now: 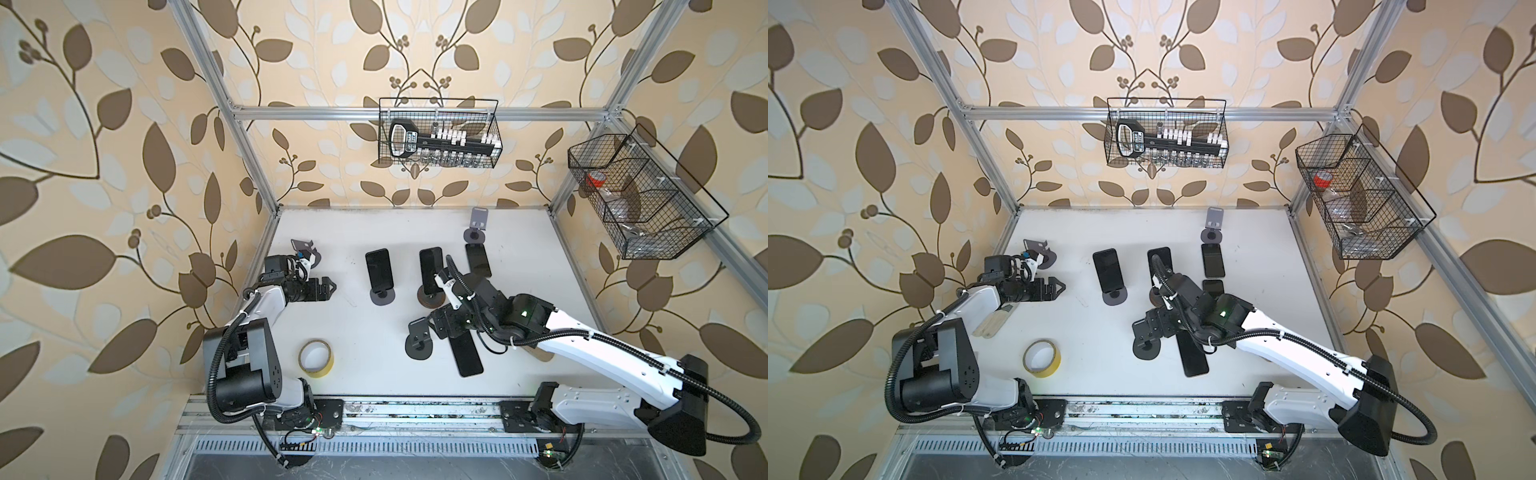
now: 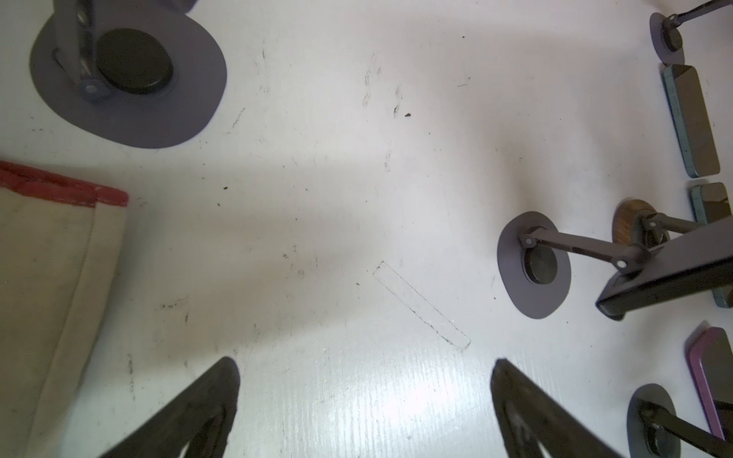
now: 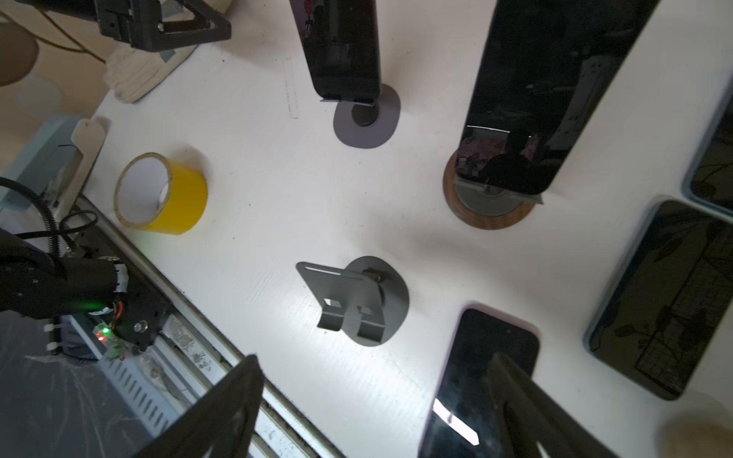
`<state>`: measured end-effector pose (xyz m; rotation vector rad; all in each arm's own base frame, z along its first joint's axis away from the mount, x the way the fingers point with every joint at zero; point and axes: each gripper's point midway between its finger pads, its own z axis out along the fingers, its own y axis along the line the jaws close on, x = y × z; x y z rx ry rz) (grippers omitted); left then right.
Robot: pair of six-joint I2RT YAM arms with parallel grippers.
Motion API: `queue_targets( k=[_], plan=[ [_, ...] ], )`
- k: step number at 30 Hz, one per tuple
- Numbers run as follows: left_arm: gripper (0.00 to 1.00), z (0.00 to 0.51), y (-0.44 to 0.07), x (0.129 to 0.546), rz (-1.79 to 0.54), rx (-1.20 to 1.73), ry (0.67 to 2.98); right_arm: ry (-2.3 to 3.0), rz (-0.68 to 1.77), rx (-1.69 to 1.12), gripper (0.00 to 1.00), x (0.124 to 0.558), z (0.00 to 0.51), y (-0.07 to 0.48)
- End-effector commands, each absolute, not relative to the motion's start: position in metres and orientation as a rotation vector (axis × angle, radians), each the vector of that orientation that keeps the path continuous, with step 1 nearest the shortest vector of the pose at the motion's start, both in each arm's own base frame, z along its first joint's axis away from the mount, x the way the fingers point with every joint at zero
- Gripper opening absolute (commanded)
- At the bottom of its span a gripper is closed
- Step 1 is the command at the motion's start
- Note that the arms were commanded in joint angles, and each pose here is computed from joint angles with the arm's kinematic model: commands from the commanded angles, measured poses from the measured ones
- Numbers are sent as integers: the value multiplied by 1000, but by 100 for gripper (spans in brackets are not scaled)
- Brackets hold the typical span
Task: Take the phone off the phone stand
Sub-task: 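Lower the right gripper onto the empty gray stand and close on it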
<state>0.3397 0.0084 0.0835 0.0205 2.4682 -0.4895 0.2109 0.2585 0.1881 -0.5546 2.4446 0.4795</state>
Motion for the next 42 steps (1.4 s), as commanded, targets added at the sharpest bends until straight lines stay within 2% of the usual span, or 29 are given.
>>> queue_targets(
  k=[1, 9, 23, 27, 42],
  plan=[
    [99, 90, 14, 344, -482, 11, 2457, 2465, 477, -415, 90, 214, 177, 271],
    [99, 90, 13, 344, -487, 15, 2458, 2583, 305, -426, 88, 207, 130, 289],
    [99, 89, 12, 344, -494, 16, 2458, 2618, 76, -491, 81, 210, 95, 305],
    [99, 89, 13, 344, -490, 12, 2463, 2632, 63, -488, 77, 210, 90, 306],
    [99, 89, 13, 344, -492, 10, 2464, 2659, 150, -579, 74, 216, 84, 309]
  ],
)
